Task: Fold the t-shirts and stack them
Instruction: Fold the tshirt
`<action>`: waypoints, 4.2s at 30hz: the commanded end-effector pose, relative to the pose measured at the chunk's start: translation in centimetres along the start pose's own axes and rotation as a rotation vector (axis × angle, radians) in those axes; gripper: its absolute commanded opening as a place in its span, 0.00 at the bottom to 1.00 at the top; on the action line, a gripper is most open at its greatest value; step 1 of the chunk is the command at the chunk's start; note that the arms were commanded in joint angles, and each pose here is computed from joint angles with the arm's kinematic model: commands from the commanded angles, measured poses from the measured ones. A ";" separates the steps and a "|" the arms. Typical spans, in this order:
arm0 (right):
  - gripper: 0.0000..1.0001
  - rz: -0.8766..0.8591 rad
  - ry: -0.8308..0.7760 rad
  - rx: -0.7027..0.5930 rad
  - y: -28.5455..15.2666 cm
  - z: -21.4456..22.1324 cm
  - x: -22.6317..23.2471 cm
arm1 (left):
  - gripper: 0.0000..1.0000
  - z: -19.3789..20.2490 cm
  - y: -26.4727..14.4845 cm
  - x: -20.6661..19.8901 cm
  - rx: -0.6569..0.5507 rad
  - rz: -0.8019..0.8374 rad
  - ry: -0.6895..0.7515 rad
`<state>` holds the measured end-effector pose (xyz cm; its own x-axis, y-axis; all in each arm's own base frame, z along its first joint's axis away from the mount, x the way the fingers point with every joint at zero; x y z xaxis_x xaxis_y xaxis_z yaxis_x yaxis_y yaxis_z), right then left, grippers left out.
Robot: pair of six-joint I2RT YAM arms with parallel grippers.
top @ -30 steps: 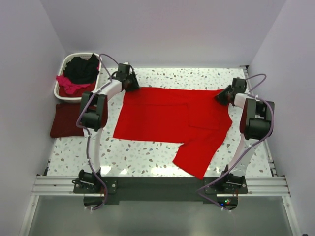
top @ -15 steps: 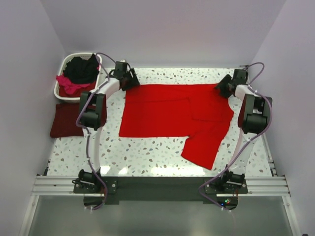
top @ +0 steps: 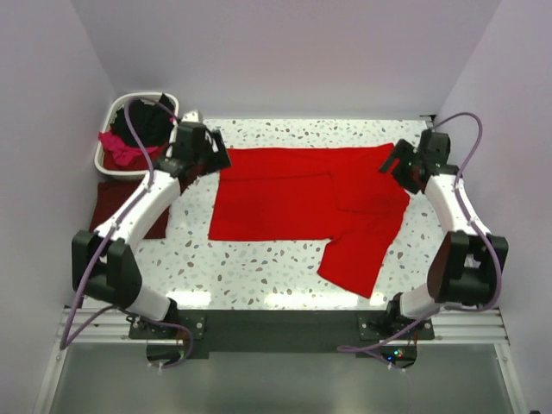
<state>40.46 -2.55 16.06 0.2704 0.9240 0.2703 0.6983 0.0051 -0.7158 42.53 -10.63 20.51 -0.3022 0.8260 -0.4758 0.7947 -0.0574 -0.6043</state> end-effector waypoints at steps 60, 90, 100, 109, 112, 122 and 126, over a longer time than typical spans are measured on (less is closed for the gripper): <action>0.61 0.103 -0.106 0.190 -5.6 18.6 -3.2 | 0.00 17.9 -5.7 17.4 0.146 -0.474 -0.006; 0.00 0.095 0.138 0.257 -3.6 19.9 -7.0 | 0.00 17.6 -6.9 17.2 0.136 -0.447 -0.031; 0.00 0.057 0.150 0.203 -6.6 16.0 -5.2 | 0.00 14.7 -7.7 15.7 0.125 -0.372 -0.040; 0.00 0.003 0.167 0.209 -4.4 11.6 -3.8 | 0.00 9.6 -4.6 13.5 0.120 -0.341 -0.042; 0.00 -0.006 0.170 0.233 -3.0 10.6 -3.7 | 0.00 8.2 -3.1 12.3 0.127 -0.328 -0.038; 0.00 -0.012 0.170 0.233 0.5 6.7 -3.5 | 0.00 7.0 2.7 10.2 0.203 -0.322 -0.041; 0.00 -0.023 0.169 0.219 0.9 5.4 -3.1 | 0.00 6.2 3.6 10.4 0.194 -0.332 -0.049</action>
<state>34.59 -2.86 9.08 0.3947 0.8474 0.3551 0.4904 0.1325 -0.8614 36.89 -6.20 7.86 -0.5697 0.7902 -0.2259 0.4849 0.1012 -0.8687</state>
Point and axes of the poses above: each gripper's point midway between its finger pads, its own y axis out along the fingers, its own x axis along the line the jaws close on, z = x × y, the point moved 2 cm from there along -y, back along the fingers, and after that the axes turned 13 degrees about -y, right-handed, at the moved point
